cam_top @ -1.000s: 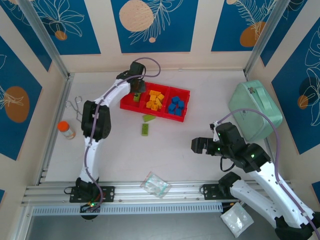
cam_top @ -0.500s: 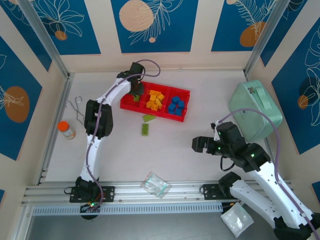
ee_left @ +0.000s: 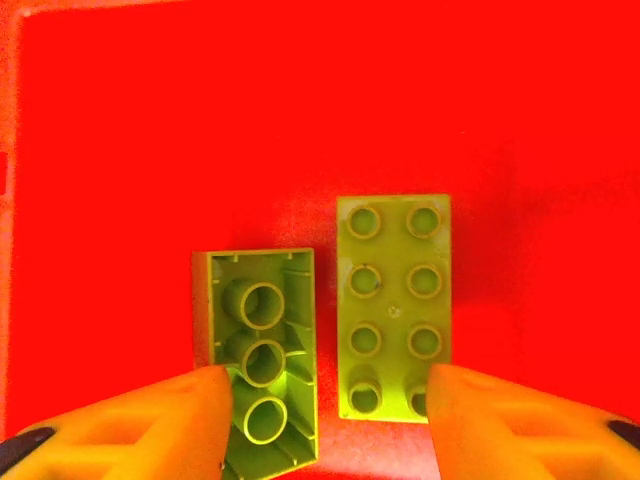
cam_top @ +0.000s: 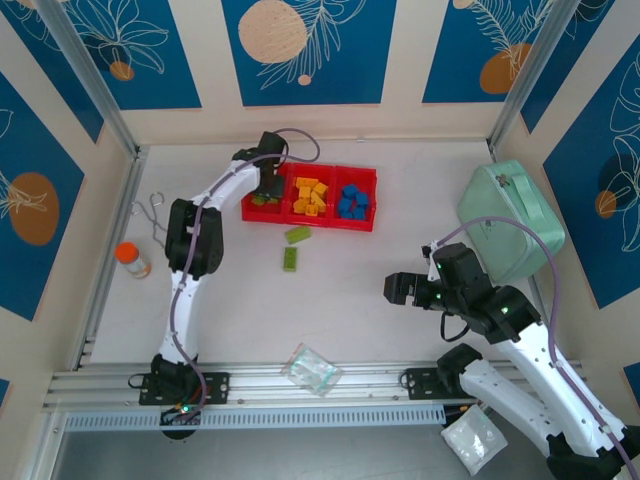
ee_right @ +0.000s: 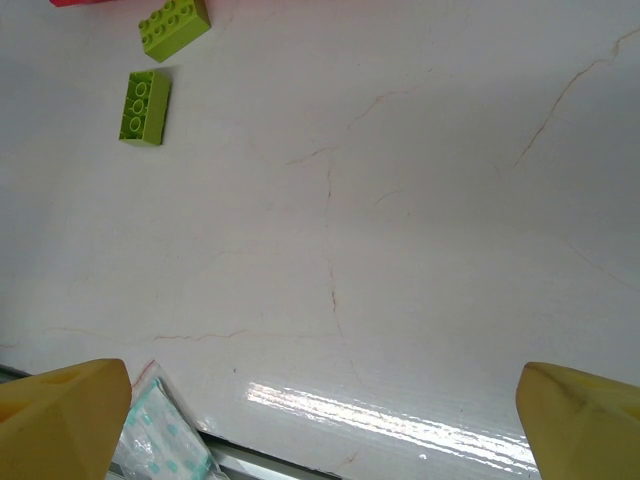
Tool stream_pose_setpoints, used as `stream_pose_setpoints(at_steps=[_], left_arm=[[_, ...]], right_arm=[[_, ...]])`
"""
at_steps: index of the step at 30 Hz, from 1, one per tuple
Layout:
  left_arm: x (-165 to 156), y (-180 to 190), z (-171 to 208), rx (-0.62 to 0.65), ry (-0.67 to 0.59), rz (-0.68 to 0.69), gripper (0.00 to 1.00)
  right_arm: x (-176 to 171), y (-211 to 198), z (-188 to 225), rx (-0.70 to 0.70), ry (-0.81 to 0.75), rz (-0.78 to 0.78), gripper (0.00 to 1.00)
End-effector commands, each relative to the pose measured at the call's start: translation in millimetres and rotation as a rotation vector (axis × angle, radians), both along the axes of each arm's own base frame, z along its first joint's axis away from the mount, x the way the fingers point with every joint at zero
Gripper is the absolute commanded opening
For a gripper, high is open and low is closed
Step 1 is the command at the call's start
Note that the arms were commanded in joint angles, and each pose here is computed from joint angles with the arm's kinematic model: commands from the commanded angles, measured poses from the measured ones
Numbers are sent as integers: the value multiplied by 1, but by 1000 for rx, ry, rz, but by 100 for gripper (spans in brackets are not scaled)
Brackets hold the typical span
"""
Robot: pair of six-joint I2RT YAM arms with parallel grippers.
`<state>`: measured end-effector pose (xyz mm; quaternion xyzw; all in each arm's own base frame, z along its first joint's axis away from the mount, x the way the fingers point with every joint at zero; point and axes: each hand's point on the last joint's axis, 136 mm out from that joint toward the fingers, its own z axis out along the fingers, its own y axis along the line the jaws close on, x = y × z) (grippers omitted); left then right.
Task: Sort the legos into containers by color
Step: Place the lego in the container.
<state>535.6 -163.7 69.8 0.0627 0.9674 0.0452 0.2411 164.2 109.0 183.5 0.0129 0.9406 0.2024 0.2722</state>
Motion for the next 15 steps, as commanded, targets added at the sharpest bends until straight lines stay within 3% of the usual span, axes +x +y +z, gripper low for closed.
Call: stream_pose_setpoints(at_steps=[1, 15], left_arm=[[-5, 9, 33, -4, -61, 8, 58], [-86, -12, 84, -198, -151, -58, 67]], right_arm=[[-1, 2, 4, 13, -7, 13, 99], [-3, 3, 4, 12, -8, 18, 99]])
